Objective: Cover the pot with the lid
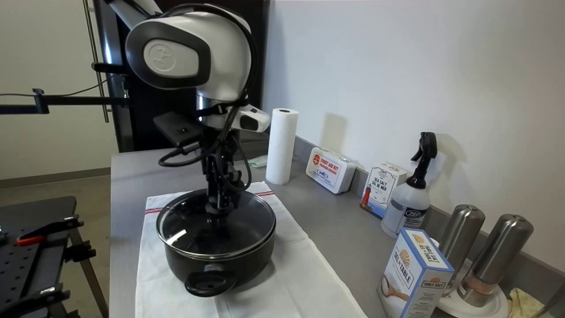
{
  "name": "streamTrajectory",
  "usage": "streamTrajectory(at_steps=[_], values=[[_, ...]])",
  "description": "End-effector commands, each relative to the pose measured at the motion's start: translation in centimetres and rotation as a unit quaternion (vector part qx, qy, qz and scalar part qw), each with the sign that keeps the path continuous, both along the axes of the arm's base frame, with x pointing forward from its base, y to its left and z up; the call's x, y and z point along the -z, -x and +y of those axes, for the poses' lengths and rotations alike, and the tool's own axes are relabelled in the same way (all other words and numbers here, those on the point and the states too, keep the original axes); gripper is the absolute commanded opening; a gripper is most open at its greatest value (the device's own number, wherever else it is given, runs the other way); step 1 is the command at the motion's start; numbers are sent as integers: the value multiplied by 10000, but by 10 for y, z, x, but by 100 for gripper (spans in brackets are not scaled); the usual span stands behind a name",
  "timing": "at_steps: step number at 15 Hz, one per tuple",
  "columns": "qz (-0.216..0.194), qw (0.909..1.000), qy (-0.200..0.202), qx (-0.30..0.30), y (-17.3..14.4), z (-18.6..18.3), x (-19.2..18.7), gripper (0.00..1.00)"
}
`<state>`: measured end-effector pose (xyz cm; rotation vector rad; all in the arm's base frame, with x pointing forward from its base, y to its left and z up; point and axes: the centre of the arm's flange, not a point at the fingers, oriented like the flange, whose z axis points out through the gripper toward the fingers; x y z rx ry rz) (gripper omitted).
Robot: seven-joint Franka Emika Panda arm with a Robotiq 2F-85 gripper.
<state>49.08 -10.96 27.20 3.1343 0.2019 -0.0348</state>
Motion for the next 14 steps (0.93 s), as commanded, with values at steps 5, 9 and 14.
streamTrajectory(at_steps=[5, 9, 14], values=[[-169, 9998, 43, 55, -13, -5, 1, 25], [-314, 9995, 30, 28, -14, -4, 2, 25], [-368, 9992, -95, 83, -12, -1, 4, 25]])
